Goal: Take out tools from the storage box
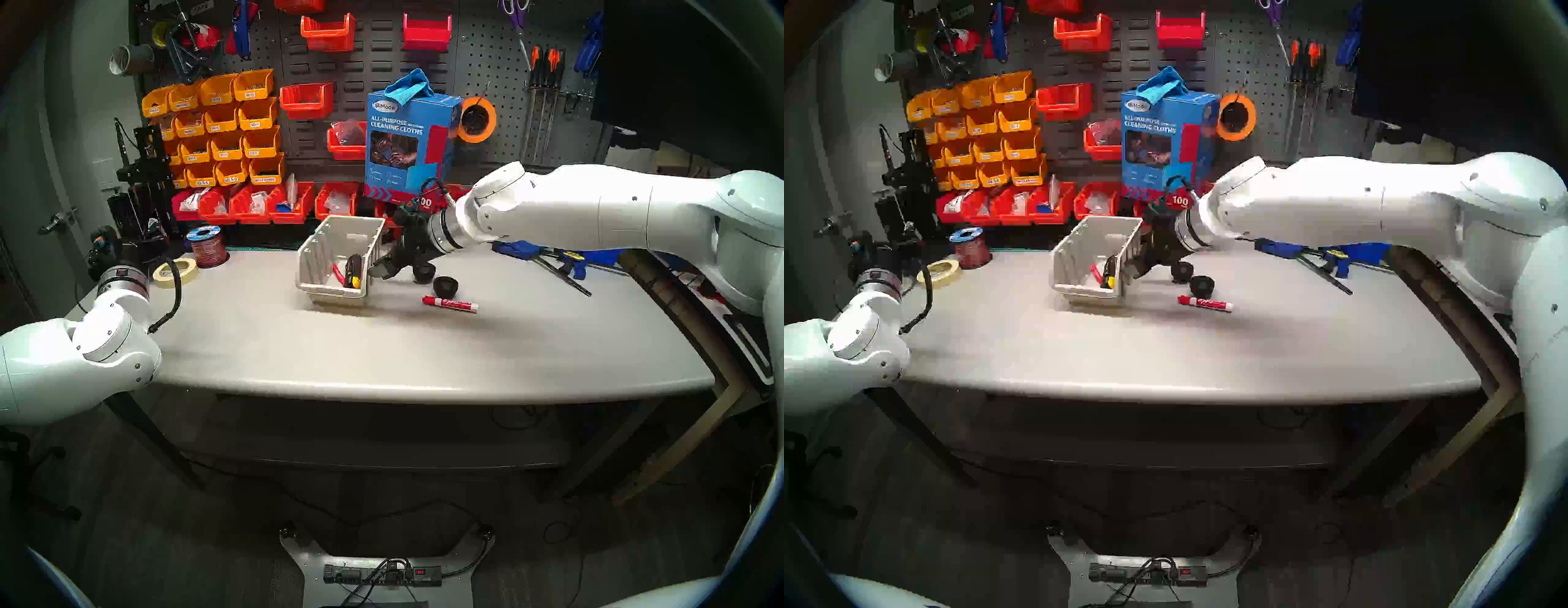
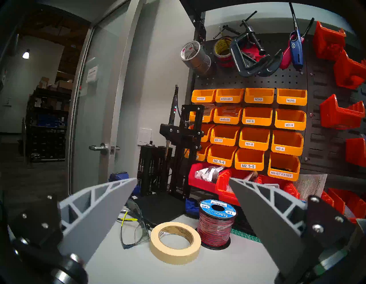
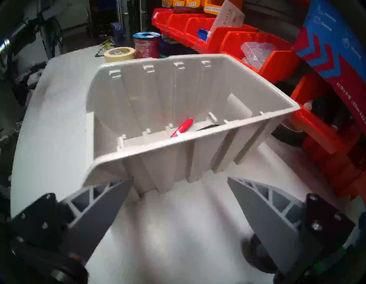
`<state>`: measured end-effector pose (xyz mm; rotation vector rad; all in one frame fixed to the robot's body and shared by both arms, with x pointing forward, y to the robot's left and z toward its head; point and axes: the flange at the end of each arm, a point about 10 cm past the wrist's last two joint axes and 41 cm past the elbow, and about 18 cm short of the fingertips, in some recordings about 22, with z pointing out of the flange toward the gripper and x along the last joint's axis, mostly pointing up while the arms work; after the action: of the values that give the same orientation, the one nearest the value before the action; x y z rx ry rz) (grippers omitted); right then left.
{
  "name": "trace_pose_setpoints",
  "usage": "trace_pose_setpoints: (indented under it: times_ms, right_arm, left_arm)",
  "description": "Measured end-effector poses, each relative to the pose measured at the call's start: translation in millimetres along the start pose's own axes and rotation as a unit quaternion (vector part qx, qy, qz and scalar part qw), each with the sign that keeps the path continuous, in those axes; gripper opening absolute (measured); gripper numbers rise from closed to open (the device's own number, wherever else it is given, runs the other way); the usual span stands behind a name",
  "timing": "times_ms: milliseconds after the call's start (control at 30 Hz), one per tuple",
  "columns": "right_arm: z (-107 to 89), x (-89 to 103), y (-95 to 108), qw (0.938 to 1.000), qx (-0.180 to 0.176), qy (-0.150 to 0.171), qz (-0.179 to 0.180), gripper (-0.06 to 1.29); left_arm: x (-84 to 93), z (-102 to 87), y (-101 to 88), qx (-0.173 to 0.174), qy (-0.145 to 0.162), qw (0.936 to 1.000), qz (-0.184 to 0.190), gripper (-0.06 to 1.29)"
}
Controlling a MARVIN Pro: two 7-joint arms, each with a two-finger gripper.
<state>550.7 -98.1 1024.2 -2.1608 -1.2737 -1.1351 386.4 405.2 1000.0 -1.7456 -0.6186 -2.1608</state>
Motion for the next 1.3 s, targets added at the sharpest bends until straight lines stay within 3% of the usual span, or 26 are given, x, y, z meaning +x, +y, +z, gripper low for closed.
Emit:
trace_pose_setpoints:
  times_ms: [267, 400, 600, 967, 1300]
  right_arm:
    - [-4.1, -23.3, -3.2, 0.9999, -0.014, -0.005, 0.0, 1.24]
    - [-18.0, -44.0, 8.1, 0.9987, -0.047, -0.019, -0.005, 1.24]
    - [-39.4, -56.4, 23.9, 0.9959, -0.087, -0.021, -0.007, 1.24]
    - [-88.9, -77.7, 49.2, 0.9856, -0.169, -0.006, -0.003, 1.24]
    - [-118.2, -104.4, 54.3, 0.9731, -0.229, 0.021, 0.01, 1.24]
  left_arm:
    - [0.0, 0.0, 0.0, 0.0, 0.0, 1.0, 0.0, 1.26]
    - [0.0, 0.0, 0.0, 0.0, 0.0, 1.0, 0.0, 1.26]
    - [0.0, 0.0, 0.0, 0.0, 0.0, 1.0, 0.0, 1.26]
    - [-0.1, 0.0, 0.0, 0.0, 0.0, 1.0, 0.0, 1.26]
    - [-0.2, -0.1, 0.0, 0.0, 0.0, 1.0, 0.0, 1.26]
